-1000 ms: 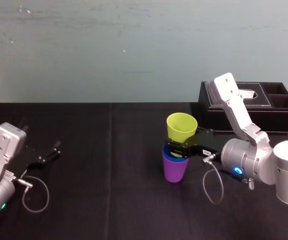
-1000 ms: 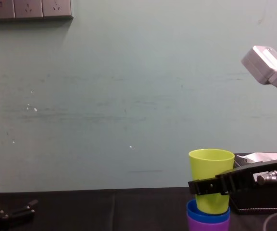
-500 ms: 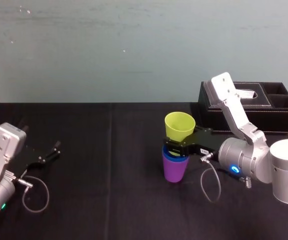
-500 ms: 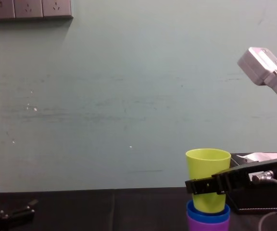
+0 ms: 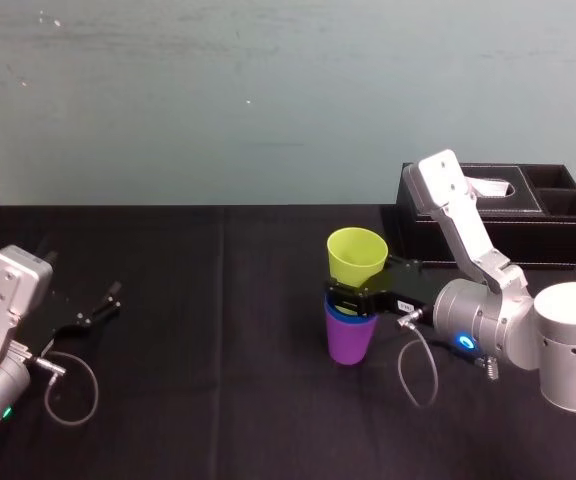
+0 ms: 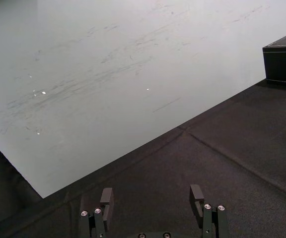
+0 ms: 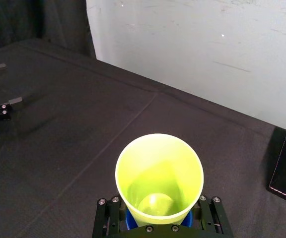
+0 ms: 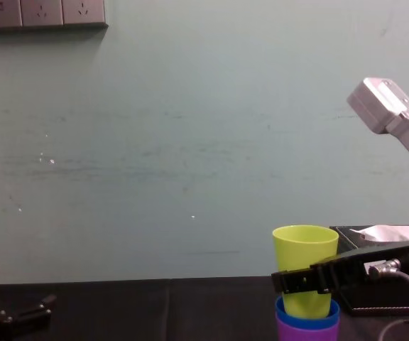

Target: Stack the three plastic cups sequentially using one hand.

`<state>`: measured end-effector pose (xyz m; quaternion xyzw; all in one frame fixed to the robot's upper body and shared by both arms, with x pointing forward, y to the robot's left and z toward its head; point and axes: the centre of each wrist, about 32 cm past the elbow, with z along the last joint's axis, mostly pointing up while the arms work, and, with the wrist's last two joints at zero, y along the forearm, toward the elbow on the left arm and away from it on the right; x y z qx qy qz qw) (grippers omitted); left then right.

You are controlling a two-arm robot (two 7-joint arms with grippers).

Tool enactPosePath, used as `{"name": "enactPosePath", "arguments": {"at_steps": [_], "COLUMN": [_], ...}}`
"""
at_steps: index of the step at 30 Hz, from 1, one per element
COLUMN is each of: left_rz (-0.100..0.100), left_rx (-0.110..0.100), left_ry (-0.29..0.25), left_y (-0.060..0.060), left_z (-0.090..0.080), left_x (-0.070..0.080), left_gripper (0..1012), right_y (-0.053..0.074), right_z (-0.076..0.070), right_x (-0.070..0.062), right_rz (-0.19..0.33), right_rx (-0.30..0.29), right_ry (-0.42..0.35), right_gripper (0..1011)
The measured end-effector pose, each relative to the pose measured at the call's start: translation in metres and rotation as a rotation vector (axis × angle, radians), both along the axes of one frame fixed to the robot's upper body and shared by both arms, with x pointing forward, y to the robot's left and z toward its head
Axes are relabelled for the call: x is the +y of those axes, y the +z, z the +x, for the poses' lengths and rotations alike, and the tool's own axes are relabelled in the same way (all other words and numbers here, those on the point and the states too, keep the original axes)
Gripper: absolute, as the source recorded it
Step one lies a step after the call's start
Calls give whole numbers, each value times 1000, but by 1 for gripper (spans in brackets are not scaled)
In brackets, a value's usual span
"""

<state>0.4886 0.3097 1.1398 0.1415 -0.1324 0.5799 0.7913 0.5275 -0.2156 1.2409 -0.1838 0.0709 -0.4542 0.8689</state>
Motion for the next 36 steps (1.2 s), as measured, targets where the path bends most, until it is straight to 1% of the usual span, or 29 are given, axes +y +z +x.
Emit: {"name": "enactPosePath", "arguments": {"at_steps": [11,20,25,29,32,36], "left_rz": [0,0,0,0,0,0], "left_rx": [0,0,0,0,0,0], "left_ry": [0,0,0,0,0,0], "left_y": [0,0,0,0,0,0], "left_z": [0,0,0,0,0,0], "left_x": [0,0,0,0,0,0], "left_gripper": [1000,1000,1000,1000,1000,1000], "right_y": [-6,-6,-5,-5,-5,-5], "right_z": [1,1,1,1,1,1], "right_x": [0,0,0,0,0,0], "right_rz": [1,1,1,0,0,0], "right_rx": [0,0,0,0,0,0], "right_ry": [-6,-5,-5,-5,-5,-5], "right_gripper": [710,715,813,931,998,1003]}}
